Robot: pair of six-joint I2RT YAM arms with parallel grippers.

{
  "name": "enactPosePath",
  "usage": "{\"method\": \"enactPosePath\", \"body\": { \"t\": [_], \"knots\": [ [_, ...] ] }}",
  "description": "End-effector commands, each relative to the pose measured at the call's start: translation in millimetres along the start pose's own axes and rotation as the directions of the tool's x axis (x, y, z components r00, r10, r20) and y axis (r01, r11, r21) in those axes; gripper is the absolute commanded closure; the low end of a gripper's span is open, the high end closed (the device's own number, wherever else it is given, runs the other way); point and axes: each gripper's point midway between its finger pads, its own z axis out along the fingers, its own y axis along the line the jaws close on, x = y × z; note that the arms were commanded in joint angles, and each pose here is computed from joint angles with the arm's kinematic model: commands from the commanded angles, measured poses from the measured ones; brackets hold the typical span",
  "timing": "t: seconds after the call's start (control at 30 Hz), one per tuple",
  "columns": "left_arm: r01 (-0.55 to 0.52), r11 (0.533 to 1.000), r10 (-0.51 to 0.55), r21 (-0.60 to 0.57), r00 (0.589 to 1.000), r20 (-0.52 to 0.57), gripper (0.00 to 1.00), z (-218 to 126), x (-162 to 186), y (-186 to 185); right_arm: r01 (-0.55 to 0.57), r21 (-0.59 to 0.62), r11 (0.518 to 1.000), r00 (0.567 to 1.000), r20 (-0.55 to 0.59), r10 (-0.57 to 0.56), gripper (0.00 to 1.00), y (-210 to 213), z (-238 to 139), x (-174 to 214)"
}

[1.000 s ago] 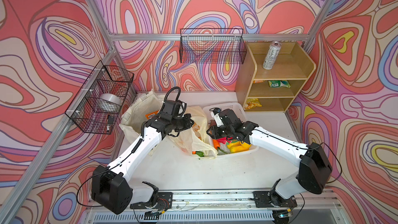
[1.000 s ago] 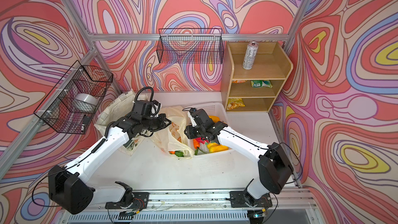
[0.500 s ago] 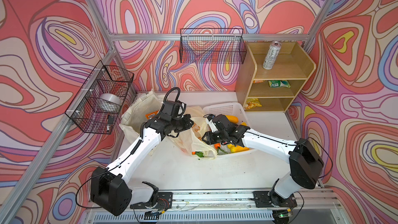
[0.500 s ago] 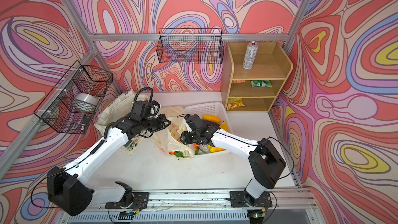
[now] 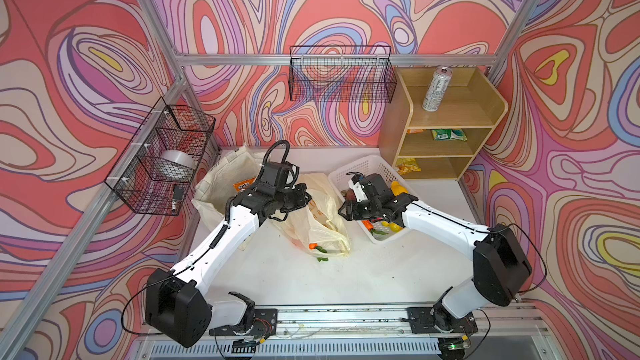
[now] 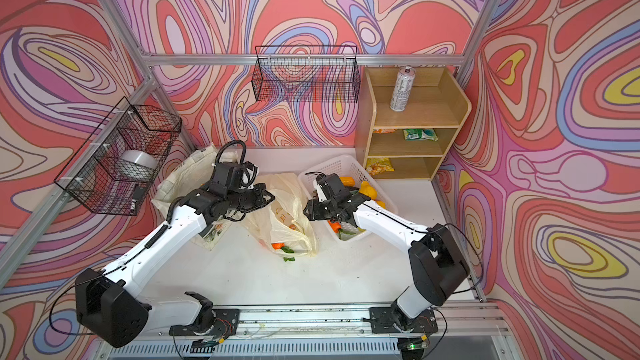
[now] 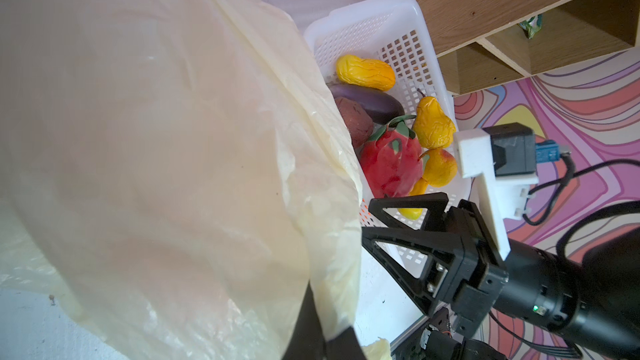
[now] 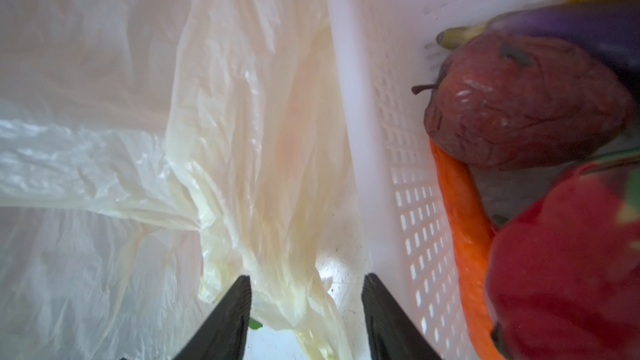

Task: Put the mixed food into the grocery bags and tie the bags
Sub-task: 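Withdraw the right gripper from the bag back toward the basket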

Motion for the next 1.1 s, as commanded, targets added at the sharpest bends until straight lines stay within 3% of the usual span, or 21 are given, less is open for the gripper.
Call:
{"method": "enactPosePath", "body": {
  "t": [0.0, 0.17, 0.3, 0.53, 0.8, 0.97, 1.0, 1.07],
  "knots": [
    [-0.009, 1.000, 0.009, -0.012, 1.000, -0.003, 1.00, -4.8, 3.5, 1.6, 0.013, -0.058, 0.998, 1.000, -0.015, -0.014, 0.48, 10.9, -17.2, 12.1],
    [-0.010, 1.000, 0.010, -0.016, 1.000, -0.006, 1.00, -5.3, 4.5, 2.8, 0.026, -0.066, 0.997, 0.998, -0.051, -0.030, 0.51, 21.4, -24.3, 37.8],
    [-0.011, 1.000, 0.011, -0.015, 1.000, -0.005, 1.00, -5.5, 4.2, 2.3, 0.025, -0.034, 0.999, 0.996, -0.087, -0.027, 0.38, 19.1, -8.7, 59.3],
    [-0.009, 1.000, 0.009, -0.008, 1.000, -0.004, 1.00, -7.0, 3.8, 0.5, 0.003, 0.124, 0.992, 0.996, -0.085, 0.007, 0.25, -9.7, 21.8, 74.3],
    [-0.009, 1.000, 0.009, -0.002, 1.000, -0.004, 1.00, -7.2, 3.8, -0.7, 0.022, 0.153, 0.988, 0.993, -0.121, -0.004, 0.23, -17.7, 50.2, 80.9],
    [-0.004, 1.000, 0.004, 0.002, 1.000, -0.003, 1.00, -7.0, 3.6, -1.4, 0.021, 0.154, 0.988, 0.992, -0.129, -0.001, 0.36, -17.7, 60.6, 82.3],
    [-0.003, 1.000, 0.003, 0.004, 1.000, -0.004, 1.00, -6.8, 4.0, -1.7, 0.022, 0.149, 0.989, 0.992, -0.129, -0.003, 0.44, -16.1, 60.2, 81.4],
    [-0.002, 1.000, 0.002, 0.011, 1.000, -0.004, 1.00, -7.0, 3.5, -3.4, 0.023, 0.127, 0.992, 0.992, -0.123, -0.007, 0.73, -9.6, 54.9, 77.9]
  ]
}}
